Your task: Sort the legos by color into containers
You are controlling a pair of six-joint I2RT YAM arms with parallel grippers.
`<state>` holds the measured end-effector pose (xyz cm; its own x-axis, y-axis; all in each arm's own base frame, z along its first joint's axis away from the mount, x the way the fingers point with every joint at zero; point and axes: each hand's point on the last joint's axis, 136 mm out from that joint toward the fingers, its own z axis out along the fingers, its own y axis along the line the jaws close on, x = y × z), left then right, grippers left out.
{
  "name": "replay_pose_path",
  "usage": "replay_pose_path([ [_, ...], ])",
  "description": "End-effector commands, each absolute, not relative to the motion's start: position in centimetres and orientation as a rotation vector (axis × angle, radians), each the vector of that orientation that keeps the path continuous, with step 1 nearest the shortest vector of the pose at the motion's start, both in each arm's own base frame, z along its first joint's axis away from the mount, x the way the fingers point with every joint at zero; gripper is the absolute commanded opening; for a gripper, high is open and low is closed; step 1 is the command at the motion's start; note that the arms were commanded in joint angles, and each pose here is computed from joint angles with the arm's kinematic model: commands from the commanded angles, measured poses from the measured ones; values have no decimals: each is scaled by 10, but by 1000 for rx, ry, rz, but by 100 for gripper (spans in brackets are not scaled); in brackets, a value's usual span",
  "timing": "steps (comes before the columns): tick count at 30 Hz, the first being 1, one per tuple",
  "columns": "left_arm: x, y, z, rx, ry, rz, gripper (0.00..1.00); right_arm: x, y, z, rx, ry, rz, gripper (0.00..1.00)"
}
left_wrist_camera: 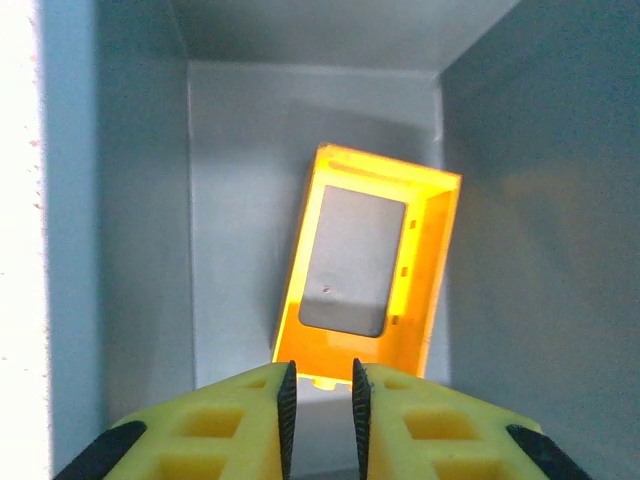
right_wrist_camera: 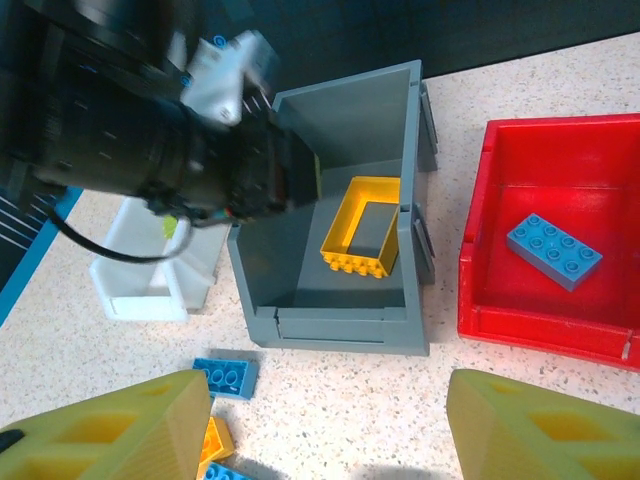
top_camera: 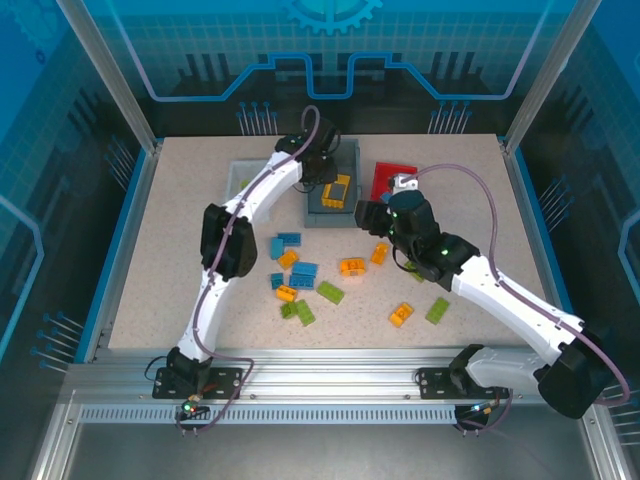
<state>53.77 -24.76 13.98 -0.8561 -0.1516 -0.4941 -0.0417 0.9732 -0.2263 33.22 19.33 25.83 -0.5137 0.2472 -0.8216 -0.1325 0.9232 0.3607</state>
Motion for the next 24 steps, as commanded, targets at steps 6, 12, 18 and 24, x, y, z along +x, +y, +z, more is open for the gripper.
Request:
replay_pose_path([
  [6, 478, -219, 257, -190, 2412, -397, 26, 312, 181, 278, 3, 2039, 447, 65],
  [12, 401, -178, 247, -205, 2476, -340, 31, 284, 200, 269, -156, 2092, 474, 66],
  [18, 308, -160, 186, -303, 2645, -437, 36, 238, 240, 237, -333, 2192, 540, 65],
  [24, 225, -174, 117, -399, 2794, -546, 46, 190, 274, 191, -513, 2297, 546, 66],
])
